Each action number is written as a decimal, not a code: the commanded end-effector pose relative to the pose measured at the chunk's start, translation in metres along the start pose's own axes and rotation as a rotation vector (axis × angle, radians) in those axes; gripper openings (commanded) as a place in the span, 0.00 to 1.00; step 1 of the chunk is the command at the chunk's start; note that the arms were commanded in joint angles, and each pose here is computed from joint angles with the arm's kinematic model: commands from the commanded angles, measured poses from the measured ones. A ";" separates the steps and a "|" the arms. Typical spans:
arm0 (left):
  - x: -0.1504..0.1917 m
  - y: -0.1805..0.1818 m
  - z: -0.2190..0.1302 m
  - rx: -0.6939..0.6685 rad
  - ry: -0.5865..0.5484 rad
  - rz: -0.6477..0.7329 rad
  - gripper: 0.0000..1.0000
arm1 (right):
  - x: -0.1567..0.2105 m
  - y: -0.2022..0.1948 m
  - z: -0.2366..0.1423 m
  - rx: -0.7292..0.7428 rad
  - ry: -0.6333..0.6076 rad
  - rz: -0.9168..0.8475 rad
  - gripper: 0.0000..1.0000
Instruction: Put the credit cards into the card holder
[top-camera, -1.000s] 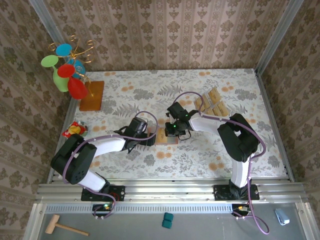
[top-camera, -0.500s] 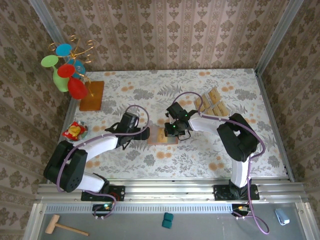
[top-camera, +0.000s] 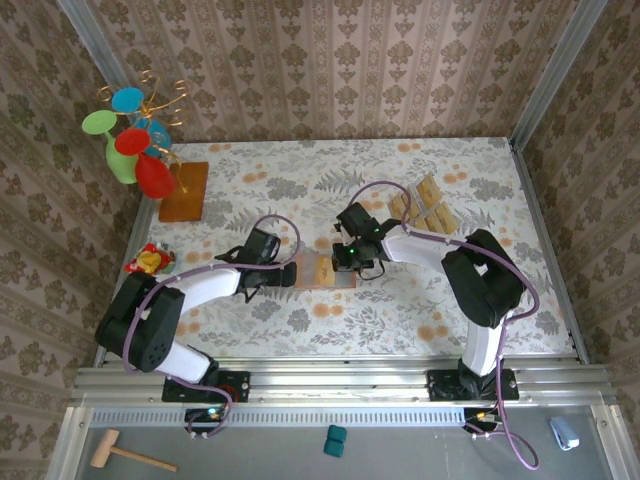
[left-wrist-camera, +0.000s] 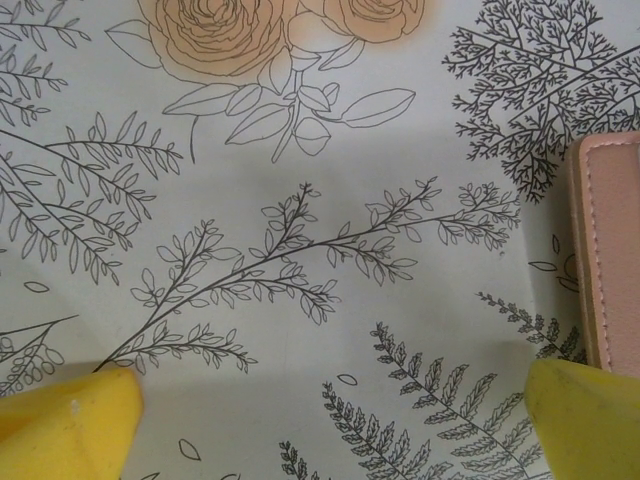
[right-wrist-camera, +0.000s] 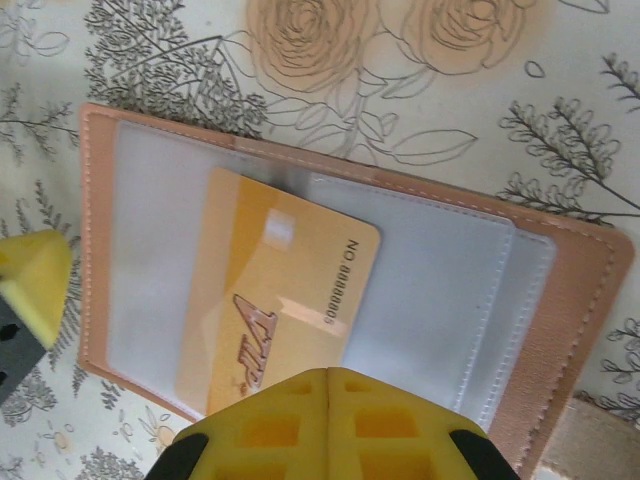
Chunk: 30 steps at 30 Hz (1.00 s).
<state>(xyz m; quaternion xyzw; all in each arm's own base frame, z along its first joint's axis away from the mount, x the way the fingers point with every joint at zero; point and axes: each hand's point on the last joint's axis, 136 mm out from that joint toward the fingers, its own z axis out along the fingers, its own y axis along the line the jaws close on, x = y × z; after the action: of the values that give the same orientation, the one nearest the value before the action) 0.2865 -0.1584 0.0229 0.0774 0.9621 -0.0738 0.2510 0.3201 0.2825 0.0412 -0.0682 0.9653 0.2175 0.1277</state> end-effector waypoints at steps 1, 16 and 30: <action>0.004 0.006 0.004 -0.032 0.028 0.007 1.00 | 0.007 -0.015 0.002 0.060 0.021 -0.004 0.00; 0.006 -0.002 0.011 -0.007 0.034 0.014 1.00 | 0.005 -0.010 0.016 0.038 0.049 -0.004 0.00; 0.007 -0.009 0.014 0.013 0.034 0.020 1.00 | 0.004 0.003 0.021 0.008 0.055 -0.007 0.00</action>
<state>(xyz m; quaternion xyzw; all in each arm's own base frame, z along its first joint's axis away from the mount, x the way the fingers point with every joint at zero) 0.2881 -0.1592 0.0191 0.0817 0.9625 -0.0586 0.2519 0.3216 0.2851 0.0243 -0.0679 0.9701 0.2046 0.1116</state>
